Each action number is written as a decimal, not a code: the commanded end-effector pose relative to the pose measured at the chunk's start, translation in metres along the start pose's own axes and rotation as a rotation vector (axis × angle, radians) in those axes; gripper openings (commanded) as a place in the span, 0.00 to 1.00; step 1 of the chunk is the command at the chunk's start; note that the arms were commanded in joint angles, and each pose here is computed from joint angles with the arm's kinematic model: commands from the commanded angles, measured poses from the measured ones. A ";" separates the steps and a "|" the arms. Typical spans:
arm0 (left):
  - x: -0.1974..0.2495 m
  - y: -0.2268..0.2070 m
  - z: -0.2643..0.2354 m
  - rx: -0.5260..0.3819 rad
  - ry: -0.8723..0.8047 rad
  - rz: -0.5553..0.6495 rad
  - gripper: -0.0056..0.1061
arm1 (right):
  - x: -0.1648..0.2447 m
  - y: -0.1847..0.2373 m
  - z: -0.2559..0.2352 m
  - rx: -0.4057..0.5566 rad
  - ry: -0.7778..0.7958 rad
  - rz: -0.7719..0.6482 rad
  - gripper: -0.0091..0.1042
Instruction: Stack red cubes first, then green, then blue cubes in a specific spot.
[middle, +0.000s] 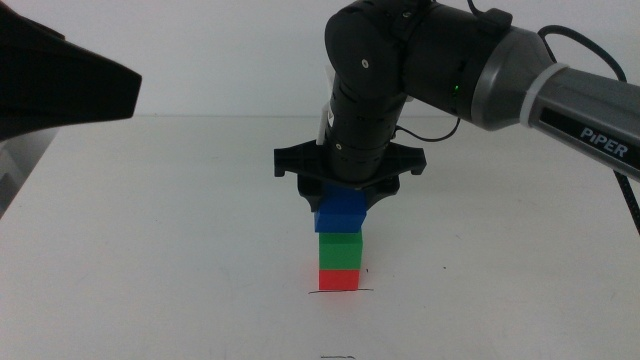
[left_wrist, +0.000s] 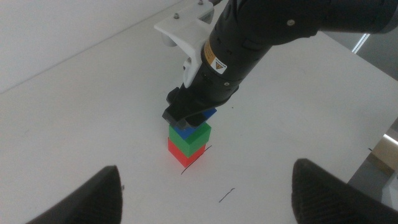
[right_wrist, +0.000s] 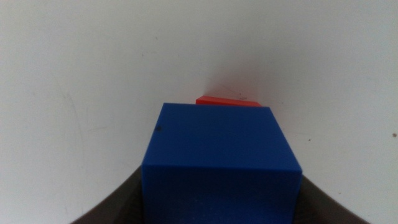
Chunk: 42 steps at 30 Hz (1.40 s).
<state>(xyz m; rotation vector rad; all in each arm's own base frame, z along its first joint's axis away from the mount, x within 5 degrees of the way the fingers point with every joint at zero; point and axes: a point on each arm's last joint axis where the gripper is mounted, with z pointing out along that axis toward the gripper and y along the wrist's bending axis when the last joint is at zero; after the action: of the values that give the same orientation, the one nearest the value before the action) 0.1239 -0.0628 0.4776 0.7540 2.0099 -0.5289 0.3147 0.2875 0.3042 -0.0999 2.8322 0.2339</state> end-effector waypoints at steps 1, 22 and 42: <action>-0.009 -0.004 -0.005 0.016 -0.074 -0.006 0.89 | 0.001 -0.006 -0.032 -0.006 -0.027 -0.004 0.07; -0.009 -0.004 -0.005 0.016 -0.074 -0.006 0.89 | 0.006 -0.016 -0.052 -0.002 -0.069 0.029 0.07; -0.009 -0.004 -0.005 0.016 -0.074 -0.006 0.89 | 0.007 -0.005 -0.025 0.016 -0.024 0.001 0.07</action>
<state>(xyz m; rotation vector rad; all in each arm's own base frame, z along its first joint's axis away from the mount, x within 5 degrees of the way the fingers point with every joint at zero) 0.1239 -0.0628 0.4776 0.7540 2.0099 -0.5289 0.3100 0.2866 0.2971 -0.0823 2.8468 0.1939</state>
